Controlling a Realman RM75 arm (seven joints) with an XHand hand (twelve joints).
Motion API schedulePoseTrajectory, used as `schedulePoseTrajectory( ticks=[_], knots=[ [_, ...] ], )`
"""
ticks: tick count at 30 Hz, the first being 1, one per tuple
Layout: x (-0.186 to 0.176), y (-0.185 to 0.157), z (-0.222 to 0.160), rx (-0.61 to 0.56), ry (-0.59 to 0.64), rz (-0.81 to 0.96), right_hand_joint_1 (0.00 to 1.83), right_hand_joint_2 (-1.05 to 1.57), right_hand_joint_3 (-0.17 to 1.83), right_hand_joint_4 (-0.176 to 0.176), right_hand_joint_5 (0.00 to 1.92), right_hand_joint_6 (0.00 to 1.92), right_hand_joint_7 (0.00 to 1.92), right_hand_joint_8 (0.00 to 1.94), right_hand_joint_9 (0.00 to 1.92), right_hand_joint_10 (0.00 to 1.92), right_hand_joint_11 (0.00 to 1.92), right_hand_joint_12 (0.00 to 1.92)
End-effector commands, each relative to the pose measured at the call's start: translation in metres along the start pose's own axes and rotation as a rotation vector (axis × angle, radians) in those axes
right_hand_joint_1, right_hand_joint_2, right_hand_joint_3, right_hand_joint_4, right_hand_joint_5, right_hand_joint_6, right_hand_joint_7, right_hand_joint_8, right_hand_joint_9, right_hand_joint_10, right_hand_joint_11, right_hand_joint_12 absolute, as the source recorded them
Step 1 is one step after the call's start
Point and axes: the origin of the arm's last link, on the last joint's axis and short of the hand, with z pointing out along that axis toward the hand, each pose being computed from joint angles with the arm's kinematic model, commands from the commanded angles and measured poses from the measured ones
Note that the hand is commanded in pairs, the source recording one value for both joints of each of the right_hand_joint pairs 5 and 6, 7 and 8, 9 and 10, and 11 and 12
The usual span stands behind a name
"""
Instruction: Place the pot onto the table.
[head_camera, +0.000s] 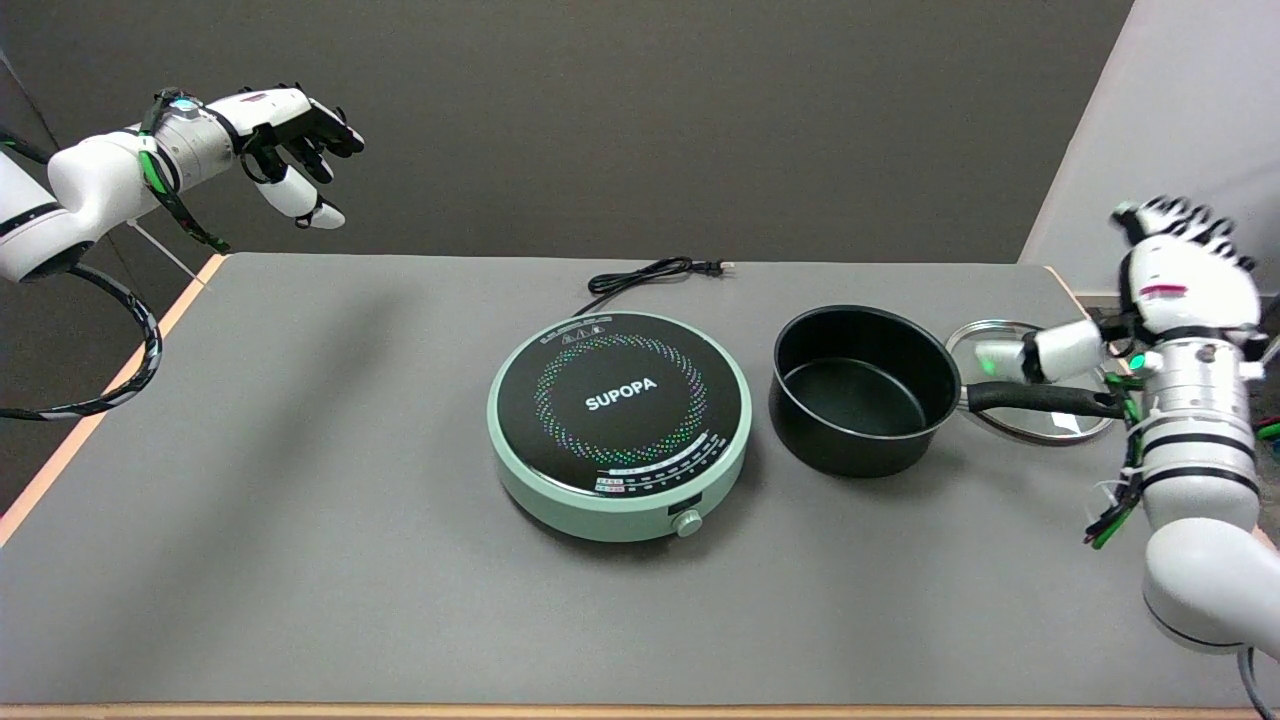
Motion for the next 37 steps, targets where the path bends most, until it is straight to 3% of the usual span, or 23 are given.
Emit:
schedulePoseTrajectory(
  ticks=[1, 6, 10, 14, 18, 24, 30, 37],
  knots=[
    [0.014, 0.066, 0.014, 0.217, 0.14, 0.759, 0.58, 0.36, -0.15, -0.176, 0.0, 0.0, 0.0, 0.0, 0.0, 0.0, 0.0, 0.0],
    [-0.002, 0.058, 0.024, 0.225, 0.017, 1.03, 0.25, 1.07, -0.17, -0.155, 0.0, 0.0, 0.0, 0.0, 0.0, 0.0, 0.0, 0.0],
    [-0.015, 0.04, 0.03, 0.266, 0.01, 1.228, 0.15, 1.55, -0.17, -0.176, 0.11, 0.11, 0.11, 0.11, 0.11, 0.11, 0.11, 0.11],
    [-0.035, 0.024, 0.025, 0.263, -0.023, 1.426, 0.3, 1.57, -0.17, -0.176, 0.28, 0.28, 0.28, 0.28, 0.28, 0.28, 0.28, 0.28],
    [-0.047, 0.01, 0.024, 0.253, -0.065, 1.55, 0.4, 1.57, -0.11, -0.176, 0.29, 0.29, 0.29, 0.29, 0.29, 0.29, 0.29, 0.29],
    [-0.058, -0.002, 0.022, 0.253, -0.172, 1.525, 0.5, 1.57, 0.03, -0.176, 0.28, 0.28, 0.28, 0.28, 0.28, 0.28, 0.28, 0.28],
    [-0.062, 0.002, 0.018, 0.237, -0.177, 1.516, 0.51, 1.57, 0.06, -0.176, 0.37, 0.37, 0.37, 0.37, 0.37, 0.37, 0.37, 0.37],
    [-0.066, 0.007, 0.017, 0.226, -0.184, 1.497, 0.47, 1.57, 0.18, -0.176, 0.32, 0.32, 0.32, 0.32, 0.32, 0.32, 0.32, 0.32]
  ],
)
